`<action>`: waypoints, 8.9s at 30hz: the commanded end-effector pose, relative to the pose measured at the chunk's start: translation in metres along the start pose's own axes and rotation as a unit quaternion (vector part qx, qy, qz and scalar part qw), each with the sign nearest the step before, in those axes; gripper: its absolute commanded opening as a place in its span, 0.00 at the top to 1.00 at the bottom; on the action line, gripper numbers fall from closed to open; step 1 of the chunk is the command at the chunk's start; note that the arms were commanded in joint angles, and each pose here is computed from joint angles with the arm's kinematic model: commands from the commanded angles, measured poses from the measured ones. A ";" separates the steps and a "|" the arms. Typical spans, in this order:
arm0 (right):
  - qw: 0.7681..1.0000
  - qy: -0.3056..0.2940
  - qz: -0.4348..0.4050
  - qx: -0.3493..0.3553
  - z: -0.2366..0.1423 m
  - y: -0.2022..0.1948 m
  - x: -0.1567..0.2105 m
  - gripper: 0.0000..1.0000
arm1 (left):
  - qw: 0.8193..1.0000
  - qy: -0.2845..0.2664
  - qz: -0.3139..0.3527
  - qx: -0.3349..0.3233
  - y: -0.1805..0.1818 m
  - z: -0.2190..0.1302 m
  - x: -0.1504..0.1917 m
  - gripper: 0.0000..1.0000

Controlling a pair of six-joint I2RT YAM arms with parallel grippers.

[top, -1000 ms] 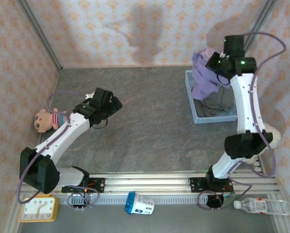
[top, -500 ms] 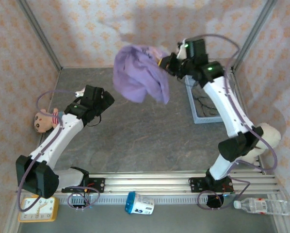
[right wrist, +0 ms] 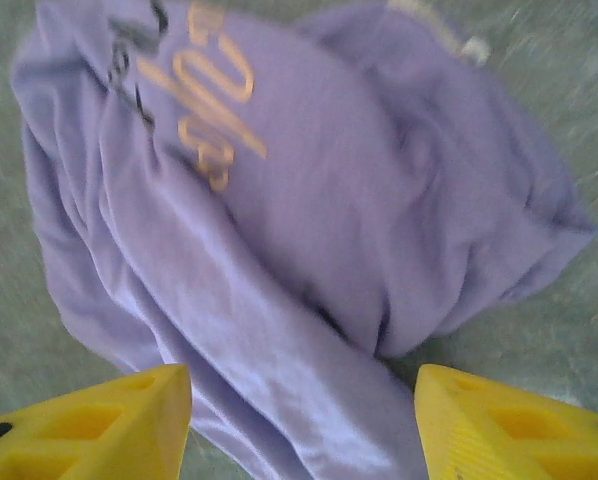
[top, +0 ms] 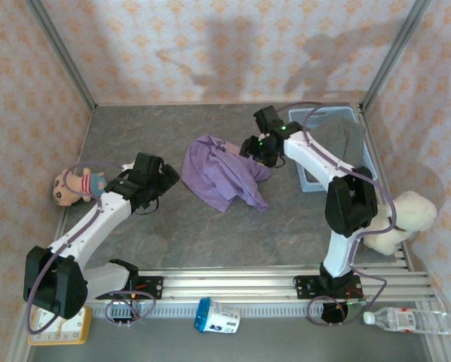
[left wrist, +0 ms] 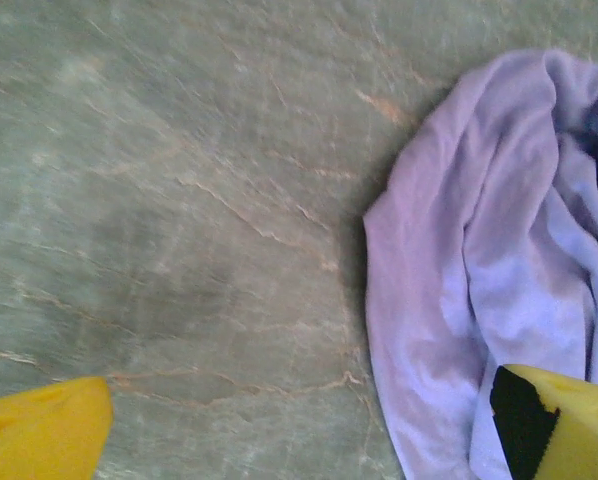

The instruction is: Fold and stack the mixed laundry pile

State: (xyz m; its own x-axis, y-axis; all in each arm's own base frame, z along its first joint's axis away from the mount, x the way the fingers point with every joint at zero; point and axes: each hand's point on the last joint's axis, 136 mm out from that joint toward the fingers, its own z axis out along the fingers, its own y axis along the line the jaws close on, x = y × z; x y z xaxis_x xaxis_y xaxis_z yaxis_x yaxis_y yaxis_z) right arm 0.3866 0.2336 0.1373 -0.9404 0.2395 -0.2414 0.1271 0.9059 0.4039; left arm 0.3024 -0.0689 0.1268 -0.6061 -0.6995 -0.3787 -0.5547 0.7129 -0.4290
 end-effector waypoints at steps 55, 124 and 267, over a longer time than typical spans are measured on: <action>0.966 -0.234 -0.072 -0.089 -0.225 0.037 -0.074 1.00 | 0.966 -0.169 0.087 0.176 -0.165 -0.153 -0.172 1.00; 0.996 -0.023 0.040 0.074 0.099 -0.060 -0.089 0.58 | 0.981 0.145 -0.058 -0.115 0.043 0.054 0.056 0.26; 0.978 0.146 -0.092 0.120 -0.026 -0.116 0.212 1.00 | 0.990 0.109 -0.025 -0.089 -0.019 0.087 0.007 0.19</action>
State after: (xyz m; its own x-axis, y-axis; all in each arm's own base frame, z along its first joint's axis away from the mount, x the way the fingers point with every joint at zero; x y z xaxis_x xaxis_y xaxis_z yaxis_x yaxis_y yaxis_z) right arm 0.1860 0.1778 0.0383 -0.9977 -0.0494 -0.0469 -0.0549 0.9909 0.1232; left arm 0.3626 -0.0982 0.0617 -0.6932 -0.7075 -0.1379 -0.6472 0.6951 -0.3128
